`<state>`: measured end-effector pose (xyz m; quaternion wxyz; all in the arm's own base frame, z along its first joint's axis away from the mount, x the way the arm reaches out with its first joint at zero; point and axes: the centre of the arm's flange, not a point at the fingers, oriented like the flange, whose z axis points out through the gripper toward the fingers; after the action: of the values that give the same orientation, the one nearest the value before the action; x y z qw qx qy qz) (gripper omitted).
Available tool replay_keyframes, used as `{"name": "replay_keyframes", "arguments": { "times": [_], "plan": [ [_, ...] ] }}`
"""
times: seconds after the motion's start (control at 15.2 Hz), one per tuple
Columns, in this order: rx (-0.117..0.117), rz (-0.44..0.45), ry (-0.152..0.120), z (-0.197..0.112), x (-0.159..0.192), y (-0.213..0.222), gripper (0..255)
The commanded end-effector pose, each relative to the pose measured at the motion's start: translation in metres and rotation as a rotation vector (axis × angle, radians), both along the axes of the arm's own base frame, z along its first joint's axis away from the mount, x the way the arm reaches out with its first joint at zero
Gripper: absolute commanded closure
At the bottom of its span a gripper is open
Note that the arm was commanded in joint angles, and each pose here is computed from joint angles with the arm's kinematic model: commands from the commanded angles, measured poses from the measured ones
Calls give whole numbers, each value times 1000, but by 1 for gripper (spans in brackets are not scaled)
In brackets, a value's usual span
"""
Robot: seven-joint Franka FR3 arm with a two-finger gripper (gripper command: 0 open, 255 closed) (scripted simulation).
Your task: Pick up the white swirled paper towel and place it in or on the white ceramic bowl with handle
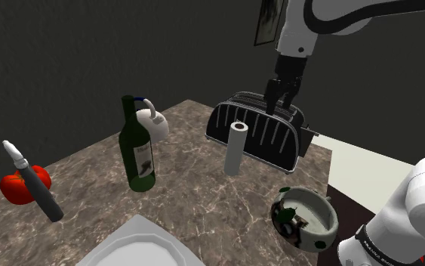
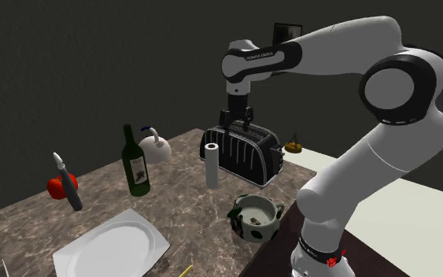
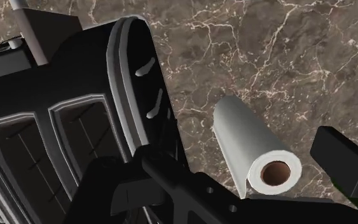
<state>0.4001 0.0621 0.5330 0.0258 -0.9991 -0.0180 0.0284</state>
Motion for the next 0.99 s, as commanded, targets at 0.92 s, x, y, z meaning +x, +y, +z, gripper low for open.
{"name": "replay_keyframes", "arguments": {
  "times": [0.92],
  "plan": [
    [1, 2, -16, -90, 96, 72, 0]
  ]
}}
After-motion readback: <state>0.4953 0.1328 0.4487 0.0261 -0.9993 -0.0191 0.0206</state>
